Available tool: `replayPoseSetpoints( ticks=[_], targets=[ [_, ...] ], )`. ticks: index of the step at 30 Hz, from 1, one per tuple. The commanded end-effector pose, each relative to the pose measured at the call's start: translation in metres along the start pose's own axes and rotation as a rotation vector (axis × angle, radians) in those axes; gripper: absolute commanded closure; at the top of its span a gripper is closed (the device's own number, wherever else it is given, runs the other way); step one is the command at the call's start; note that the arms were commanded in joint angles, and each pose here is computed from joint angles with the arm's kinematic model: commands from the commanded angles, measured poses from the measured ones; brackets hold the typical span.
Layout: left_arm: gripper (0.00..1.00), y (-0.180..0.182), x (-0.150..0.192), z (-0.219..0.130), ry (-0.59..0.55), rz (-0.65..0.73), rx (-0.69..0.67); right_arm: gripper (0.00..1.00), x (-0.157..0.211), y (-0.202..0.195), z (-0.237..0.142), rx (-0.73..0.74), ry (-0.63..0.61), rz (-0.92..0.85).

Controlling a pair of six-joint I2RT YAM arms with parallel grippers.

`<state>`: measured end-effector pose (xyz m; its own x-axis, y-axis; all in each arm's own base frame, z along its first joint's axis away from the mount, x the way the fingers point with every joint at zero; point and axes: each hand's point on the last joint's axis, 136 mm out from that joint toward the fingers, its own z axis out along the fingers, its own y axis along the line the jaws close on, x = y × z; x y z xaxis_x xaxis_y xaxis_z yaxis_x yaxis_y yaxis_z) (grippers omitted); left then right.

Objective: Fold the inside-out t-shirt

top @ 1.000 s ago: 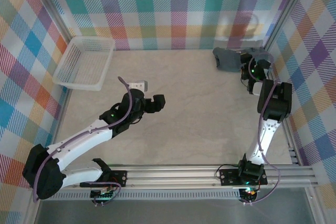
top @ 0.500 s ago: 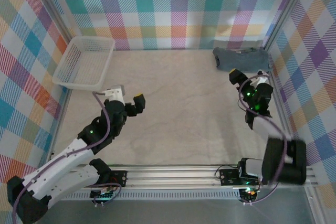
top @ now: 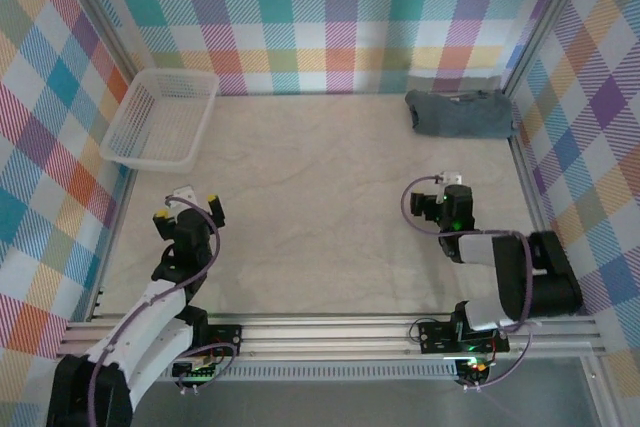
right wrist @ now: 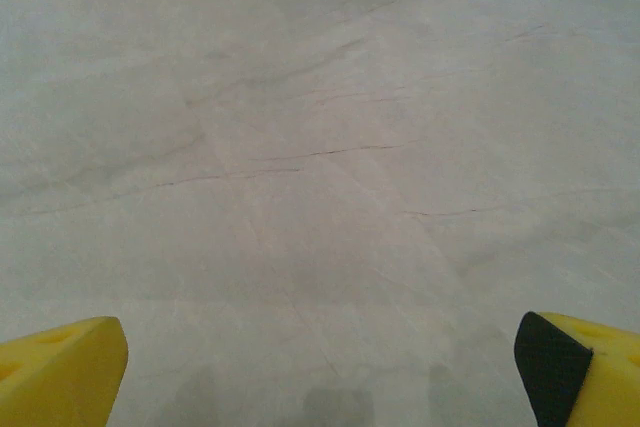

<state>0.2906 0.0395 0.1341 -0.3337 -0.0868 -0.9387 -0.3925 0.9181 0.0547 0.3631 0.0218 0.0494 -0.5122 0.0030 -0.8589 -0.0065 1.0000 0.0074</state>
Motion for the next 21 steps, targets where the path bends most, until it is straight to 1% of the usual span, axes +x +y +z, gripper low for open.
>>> replayPoseSetpoints(
  ticks=[1,2,3,5,6,8,9,10,11,13,14,15,21],
  targets=[
    [0.0,-0.022,-0.011,0.021,-0.059,-0.066,0.137,0.0,-0.056,-0.016,0.001,-0.032,-0.218,0.079],
    [0.0,-0.024,-0.007,0.029,-0.057,-0.06,0.137,0.0,-0.053,-0.019,0.005,-0.014,-0.172,0.087],
    [0.0,-0.026,-0.005,0.036,-0.059,-0.06,0.138,0.0,-0.055,-0.017,0.006,-0.009,-0.199,0.069],
    [0.0,-0.035,-0.004,0.049,-0.048,-0.059,0.166,0.0,-0.055,-0.015,0.006,-0.009,-0.177,0.064],
    [0.0,-0.041,-0.007,0.055,-0.06,-0.066,0.19,0.0,-0.054,-0.015,0.006,-0.011,-0.18,0.06],
    [0.0,-0.051,0.007,0.076,-0.006,-0.077,0.213,0.0,-0.054,-0.013,0.006,-0.022,-0.177,0.056],
    [0.0,-0.06,0.016,0.088,0.006,-0.081,0.256,0.01,-0.054,-0.013,0.007,-0.023,-0.175,0.055],
    [0.0,-0.073,0.013,0.093,-0.03,-0.05,0.299,0.0,-0.054,-0.012,0.007,-0.026,-0.173,0.056],
    [0.0,-0.078,0.02,0.092,0.074,-0.006,0.312,0.0,-0.054,-0.012,0.007,-0.027,-0.175,0.054],
    [0.0,-0.079,0.016,0.094,0.021,-0.011,0.309,0.0,-0.054,-0.011,0.007,-0.03,-0.174,0.052],
    [0.0,-0.077,0.02,0.093,0.068,-0.007,0.298,0.0,-0.054,-0.011,0.007,-0.029,-0.173,0.052],
    [0.0,-0.078,0.017,0.094,0.043,-0.011,0.297,0.0,-0.055,-0.011,0.007,-0.032,-0.175,0.049],
    [0.0,-0.081,0.019,0.093,0.06,0.01,0.3,0.0,-0.054,-0.004,0.008,-0.07,-0.164,0.033]
  ],
)
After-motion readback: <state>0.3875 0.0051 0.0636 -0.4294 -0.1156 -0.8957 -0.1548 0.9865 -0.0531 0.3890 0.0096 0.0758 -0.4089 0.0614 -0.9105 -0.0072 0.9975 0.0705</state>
